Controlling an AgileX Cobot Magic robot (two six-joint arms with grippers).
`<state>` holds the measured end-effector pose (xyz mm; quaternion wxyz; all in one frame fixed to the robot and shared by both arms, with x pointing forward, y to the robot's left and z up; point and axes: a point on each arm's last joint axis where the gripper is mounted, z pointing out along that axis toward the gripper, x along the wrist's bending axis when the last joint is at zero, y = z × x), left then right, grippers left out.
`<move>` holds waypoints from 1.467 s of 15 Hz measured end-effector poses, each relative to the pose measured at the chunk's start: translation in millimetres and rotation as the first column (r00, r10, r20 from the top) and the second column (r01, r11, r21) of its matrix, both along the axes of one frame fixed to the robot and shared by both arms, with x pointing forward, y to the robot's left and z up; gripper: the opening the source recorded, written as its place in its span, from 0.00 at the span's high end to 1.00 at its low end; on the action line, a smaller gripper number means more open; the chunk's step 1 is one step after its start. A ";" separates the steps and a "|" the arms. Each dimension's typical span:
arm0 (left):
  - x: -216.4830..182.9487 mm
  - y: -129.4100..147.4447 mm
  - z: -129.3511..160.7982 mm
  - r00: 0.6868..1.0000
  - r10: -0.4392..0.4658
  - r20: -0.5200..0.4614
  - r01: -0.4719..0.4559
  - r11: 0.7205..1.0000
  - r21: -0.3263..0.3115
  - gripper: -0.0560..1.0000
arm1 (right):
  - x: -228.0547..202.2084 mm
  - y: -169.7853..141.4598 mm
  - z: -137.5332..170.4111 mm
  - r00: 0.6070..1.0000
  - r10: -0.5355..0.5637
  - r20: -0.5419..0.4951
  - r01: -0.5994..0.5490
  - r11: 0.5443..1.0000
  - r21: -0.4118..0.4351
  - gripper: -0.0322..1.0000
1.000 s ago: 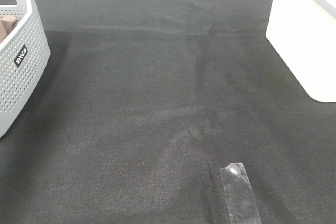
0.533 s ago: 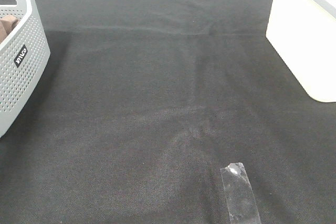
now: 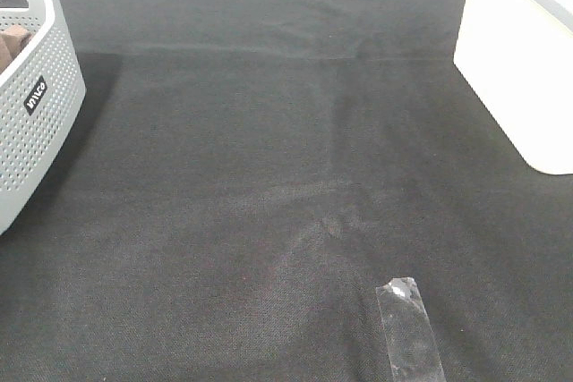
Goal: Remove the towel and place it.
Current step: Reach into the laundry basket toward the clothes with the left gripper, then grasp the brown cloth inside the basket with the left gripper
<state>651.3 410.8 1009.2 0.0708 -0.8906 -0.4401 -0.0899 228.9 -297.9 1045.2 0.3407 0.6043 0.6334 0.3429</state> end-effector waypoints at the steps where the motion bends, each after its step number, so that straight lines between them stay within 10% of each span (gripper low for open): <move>1: 7.4 1.5 -1.0 1.000 -0.001 0.016 0.001 1.000 0.002 0.01 | 0.0 0.0 0.0 1.000 0.000 0.000 0.000 1.000 0.000 0.03; 17: 29.5 7.7 -23.2 0.998 -0.061 0.021 0.060 0.998 0.028 0.07 | 0.0 0.0 0.0 1.000 0.000 0.000 0.000 1.000 0.000 0.03; 22: 25.7 8.8 -23.3 0.998 -0.056 -0.022 0.057 0.998 0.037 0.74 | 0.0 0.0 0.0 1.000 0.000 0.000 0.000 1.000 0.000 0.03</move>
